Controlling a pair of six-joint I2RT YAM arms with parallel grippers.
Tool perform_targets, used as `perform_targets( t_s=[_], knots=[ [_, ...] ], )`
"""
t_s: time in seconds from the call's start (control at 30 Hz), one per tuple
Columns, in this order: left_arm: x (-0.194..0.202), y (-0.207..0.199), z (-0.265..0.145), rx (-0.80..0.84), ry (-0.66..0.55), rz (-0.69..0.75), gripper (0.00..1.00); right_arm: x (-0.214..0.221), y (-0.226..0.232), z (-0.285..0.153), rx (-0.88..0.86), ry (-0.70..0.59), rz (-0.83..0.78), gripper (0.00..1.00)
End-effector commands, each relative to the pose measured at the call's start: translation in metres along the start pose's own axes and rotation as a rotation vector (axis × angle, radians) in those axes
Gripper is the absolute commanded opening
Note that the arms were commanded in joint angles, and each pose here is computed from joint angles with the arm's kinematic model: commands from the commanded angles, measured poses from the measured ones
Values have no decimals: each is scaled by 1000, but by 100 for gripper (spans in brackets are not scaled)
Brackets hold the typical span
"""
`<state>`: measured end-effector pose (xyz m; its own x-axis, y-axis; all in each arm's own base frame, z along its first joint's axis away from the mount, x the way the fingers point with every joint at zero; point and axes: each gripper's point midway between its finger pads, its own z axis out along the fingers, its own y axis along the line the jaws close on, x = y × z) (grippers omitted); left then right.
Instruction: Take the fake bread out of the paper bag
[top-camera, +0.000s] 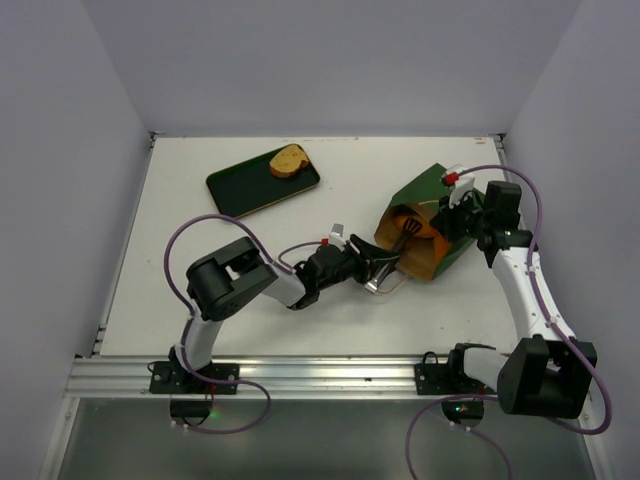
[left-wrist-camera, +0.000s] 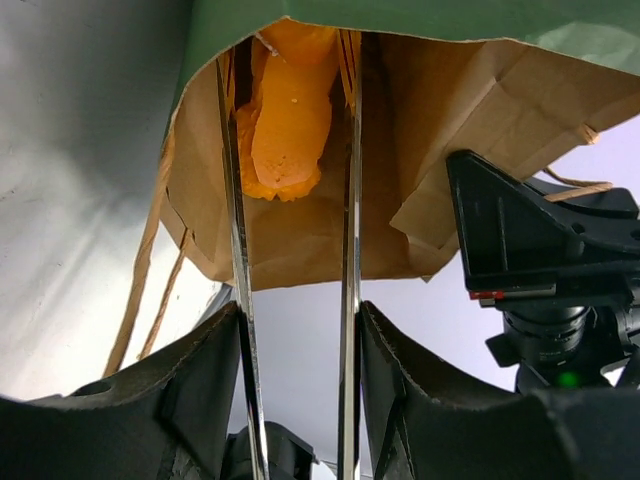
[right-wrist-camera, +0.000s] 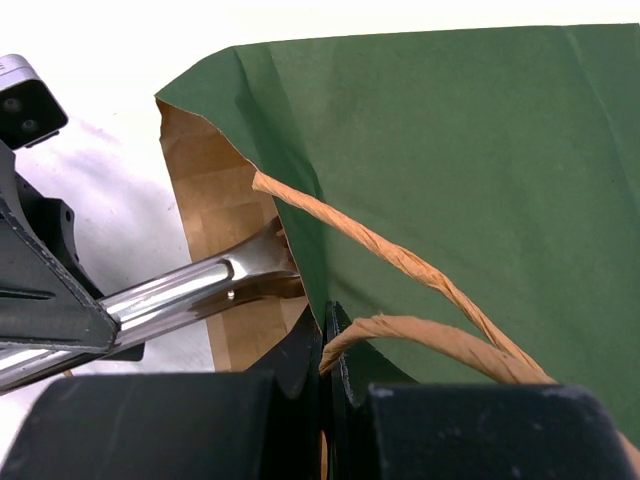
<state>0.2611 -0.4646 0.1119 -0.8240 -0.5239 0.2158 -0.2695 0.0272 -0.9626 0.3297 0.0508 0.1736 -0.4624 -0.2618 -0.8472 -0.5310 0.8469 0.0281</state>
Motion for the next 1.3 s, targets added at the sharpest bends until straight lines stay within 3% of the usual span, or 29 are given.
perform_targets(
  t_s=[0.0,1.27],
  knots=[
    [-6,-16,9,47,-9,-9,52,-14,5,-4,-28,-60,-32,0],
    [-10,-13,7,20,11,35,54,-13,5,-4,-29,-58,-30,0]
  ],
)
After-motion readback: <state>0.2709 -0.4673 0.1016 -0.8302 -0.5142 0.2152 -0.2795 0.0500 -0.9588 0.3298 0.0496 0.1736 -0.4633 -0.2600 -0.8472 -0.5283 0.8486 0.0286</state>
